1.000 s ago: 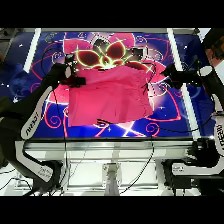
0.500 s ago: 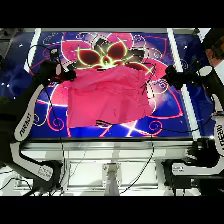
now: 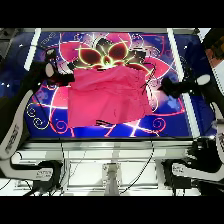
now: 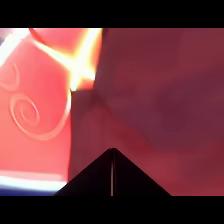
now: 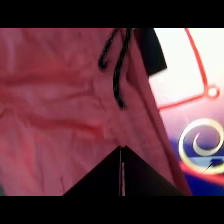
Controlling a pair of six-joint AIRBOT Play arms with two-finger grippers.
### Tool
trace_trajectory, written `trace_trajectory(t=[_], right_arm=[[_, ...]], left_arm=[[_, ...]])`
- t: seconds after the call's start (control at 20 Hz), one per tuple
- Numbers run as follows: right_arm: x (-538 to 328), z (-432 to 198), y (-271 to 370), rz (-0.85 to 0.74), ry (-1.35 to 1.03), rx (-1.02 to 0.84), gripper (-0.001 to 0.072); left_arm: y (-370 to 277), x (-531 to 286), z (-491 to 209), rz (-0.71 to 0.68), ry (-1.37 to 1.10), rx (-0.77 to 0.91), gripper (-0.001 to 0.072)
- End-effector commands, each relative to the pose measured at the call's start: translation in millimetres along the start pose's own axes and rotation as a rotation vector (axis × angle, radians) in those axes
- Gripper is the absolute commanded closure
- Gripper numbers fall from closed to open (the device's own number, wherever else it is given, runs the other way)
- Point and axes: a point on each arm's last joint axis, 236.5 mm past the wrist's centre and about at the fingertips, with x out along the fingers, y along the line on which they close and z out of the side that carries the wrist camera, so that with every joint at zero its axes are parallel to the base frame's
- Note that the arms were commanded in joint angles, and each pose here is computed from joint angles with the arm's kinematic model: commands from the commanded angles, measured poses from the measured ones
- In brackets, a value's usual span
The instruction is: Fold the clothes and pants, and hang the long-sleeved shirts on hangers.
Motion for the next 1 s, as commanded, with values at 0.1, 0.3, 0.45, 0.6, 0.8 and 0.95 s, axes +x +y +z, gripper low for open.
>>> trace_trajectory(t=[0.1,0.3,0.45,0.6,0.8,0.95], right_arm=[[-12,-89,4,0.254,0.046,0.137,0.0697],[1,-142,-8,0.266,0.12,0.222,0.0694],[8,-138,-27,0.201,0.08,0.275,0.0694],[11,-119,-43,0.144,-0.003,0.325,0.0693],[12,-116,-50,0.115,-0.023,0.312,0.0211],[12,-129,-43,0.139,0.046,0.393,0.0211]], left_arm=[[-8,-22,-98,-0.212,0.092,-0.231,0.0704],[-17,-32,-165,-0.339,0.079,-0.451,0.0703],[-21,-43,-204,-0.414,0.051,-0.572,0.0703],[-16,-53,-225,-0.481,-0.018,-0.776,0.0703],[-12,-58,-235,-0.524,-0.064,-0.884,0.034],[-11,-54,-241,-0.522,-0.025,-0.967,0.0189]])
